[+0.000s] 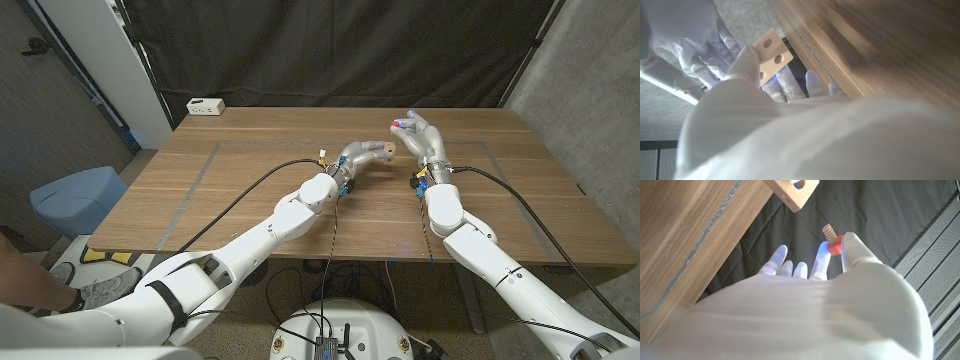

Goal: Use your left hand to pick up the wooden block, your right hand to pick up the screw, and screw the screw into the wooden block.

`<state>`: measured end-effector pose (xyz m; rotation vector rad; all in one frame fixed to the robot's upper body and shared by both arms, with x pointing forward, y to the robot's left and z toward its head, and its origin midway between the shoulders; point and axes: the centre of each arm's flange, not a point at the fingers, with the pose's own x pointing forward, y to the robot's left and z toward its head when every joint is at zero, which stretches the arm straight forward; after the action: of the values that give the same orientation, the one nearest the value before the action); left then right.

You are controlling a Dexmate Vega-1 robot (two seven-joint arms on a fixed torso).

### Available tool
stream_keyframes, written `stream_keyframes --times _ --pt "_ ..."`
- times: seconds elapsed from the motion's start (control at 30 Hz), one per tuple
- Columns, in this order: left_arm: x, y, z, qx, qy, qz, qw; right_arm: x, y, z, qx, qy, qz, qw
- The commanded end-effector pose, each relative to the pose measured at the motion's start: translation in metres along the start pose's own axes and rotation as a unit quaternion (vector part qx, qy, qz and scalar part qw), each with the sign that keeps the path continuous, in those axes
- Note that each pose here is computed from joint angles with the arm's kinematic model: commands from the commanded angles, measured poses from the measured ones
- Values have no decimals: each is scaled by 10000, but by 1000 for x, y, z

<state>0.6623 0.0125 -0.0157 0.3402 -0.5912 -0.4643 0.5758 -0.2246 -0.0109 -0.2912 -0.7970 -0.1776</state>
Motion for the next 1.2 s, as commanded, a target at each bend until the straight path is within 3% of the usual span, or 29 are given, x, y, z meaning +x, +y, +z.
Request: stream_keyframes --times 0.03,1.2 --pt "-1 -1 1 26 -15 -5 10000 -3 2 -3 6 67 3 10000" --pt "1 -2 2 62 -15 -38 10000 -6 7 -13 23 161 134 9998"
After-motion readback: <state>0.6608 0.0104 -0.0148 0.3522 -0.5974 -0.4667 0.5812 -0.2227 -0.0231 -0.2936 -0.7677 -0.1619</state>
